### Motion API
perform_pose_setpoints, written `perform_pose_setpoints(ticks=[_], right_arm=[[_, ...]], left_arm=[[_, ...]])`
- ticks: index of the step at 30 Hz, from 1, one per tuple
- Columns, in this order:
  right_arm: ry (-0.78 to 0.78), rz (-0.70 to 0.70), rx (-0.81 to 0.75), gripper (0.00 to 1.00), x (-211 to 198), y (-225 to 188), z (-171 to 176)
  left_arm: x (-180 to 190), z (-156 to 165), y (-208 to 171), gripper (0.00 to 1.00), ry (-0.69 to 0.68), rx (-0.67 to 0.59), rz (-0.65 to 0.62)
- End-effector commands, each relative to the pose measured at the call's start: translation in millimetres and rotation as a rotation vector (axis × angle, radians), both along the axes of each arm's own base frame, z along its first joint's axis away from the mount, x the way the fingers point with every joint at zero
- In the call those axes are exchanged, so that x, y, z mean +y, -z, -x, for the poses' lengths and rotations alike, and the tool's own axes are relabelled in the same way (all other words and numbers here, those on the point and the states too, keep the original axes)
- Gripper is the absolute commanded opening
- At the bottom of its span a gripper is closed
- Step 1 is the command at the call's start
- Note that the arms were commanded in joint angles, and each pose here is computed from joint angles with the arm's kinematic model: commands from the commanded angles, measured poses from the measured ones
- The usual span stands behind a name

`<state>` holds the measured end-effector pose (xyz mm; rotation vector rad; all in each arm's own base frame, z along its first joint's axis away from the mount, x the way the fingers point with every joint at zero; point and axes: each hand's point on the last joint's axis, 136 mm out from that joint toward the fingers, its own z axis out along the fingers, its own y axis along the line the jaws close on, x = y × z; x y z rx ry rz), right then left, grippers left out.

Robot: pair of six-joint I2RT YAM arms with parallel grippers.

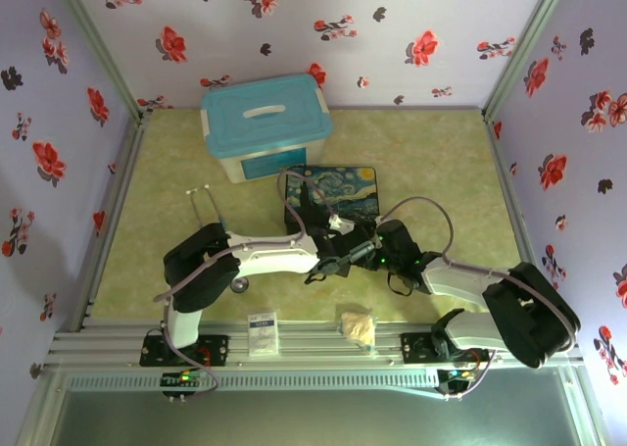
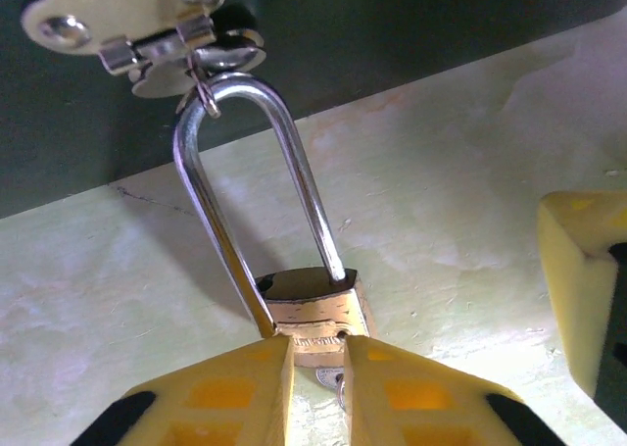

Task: Unlock a padlock with a key

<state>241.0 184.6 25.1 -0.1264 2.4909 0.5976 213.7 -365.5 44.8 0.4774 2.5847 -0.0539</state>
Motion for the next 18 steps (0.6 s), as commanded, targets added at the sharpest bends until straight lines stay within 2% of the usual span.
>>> perform_pose_setpoints(ticks=[1,5,7,14,18], right_arm=[[0.041,-0.001,-0.012,0.47,-4,-3,-6],[0.049,-0.002,-0.025,0.47,-6,-7,-7],[0.052,-0.003,-0.028,0.47,-7,-7,-7],[0.055,-0.005,-0.029,0.47,-8,-7,-6],[0.054,-0.01,-0.029,0.47,-7,-8,-7]], left_arm=[[7,-3,-6,0.25,0.002,-0.037,0.007],[6,-4,-21,0.34,0.04,-0.081,0.094],[3,-4,-20,0.38,0.061,-0.058,0.143],[-5,-11,-5,0.39,0.091,-0.002,0.278],[1,-14,1,0.38,0.062,0.016,0.281]])
